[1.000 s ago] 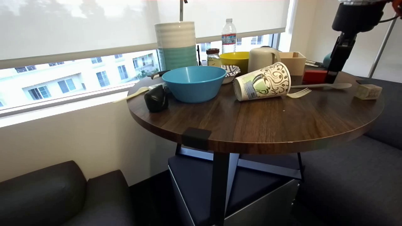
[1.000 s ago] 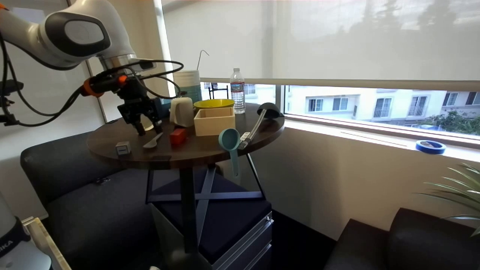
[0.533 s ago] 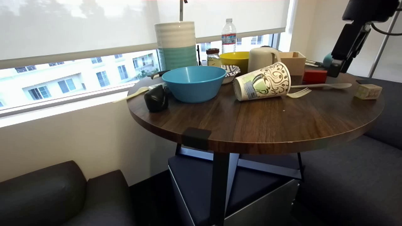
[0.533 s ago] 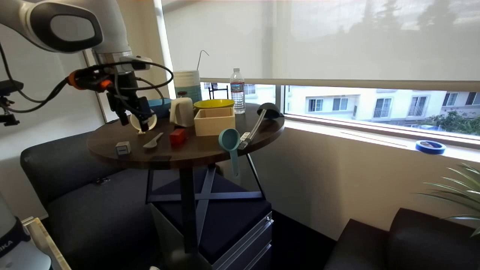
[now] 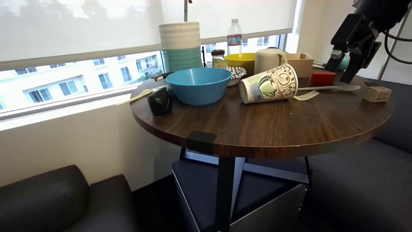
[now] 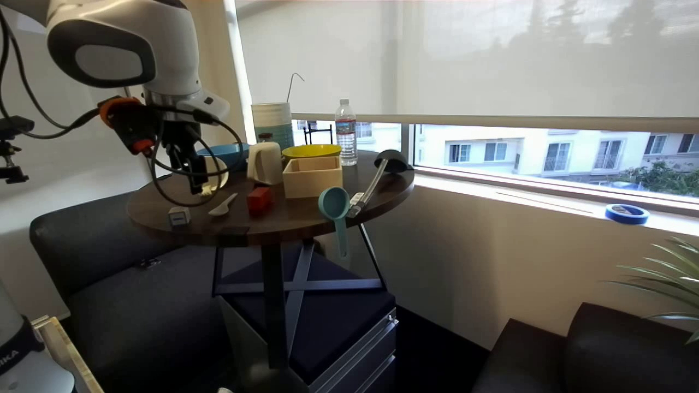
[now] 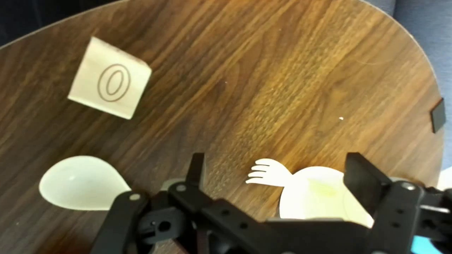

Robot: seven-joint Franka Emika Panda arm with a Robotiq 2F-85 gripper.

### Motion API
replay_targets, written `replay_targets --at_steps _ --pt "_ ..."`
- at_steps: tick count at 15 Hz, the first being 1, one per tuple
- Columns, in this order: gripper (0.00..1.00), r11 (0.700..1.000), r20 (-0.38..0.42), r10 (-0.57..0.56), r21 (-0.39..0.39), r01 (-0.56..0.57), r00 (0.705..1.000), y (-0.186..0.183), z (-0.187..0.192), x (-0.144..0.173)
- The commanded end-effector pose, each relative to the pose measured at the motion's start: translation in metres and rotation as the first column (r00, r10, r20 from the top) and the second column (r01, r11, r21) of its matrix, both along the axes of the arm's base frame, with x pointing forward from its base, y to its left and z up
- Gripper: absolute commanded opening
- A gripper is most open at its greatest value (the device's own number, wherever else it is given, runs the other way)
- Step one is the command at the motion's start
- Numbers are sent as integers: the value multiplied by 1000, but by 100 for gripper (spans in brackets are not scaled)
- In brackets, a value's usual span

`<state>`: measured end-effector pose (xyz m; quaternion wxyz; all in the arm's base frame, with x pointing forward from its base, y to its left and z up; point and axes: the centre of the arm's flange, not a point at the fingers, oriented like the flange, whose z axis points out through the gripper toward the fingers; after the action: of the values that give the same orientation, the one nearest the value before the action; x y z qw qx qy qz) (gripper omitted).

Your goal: Remove the spoon and folk from the cup and put them on the table

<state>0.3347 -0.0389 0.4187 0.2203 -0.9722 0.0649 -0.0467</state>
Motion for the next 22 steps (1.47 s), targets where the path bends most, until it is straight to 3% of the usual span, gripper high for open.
replay_targets --at_steps 1,3,4,13,19,20,22 --pt "100 979 -24 -109 169 111 994 7 -22 -6" --pt "100 952 -29 -183 244 185 983 6 -28 -3" --pt "100 976 -29 -121 177 124 992 -3 -9 6" --pt "100 925 -91 -223 295 240 971 -7 -33 13" --pt "100 915 -102 -277 275 295 955 -9 -50 18" --pt "98 913 -103 -282 275 300 954 -9 -51 19" --pt "76 911 -107 -290 273 309 951 -10 -53 20"
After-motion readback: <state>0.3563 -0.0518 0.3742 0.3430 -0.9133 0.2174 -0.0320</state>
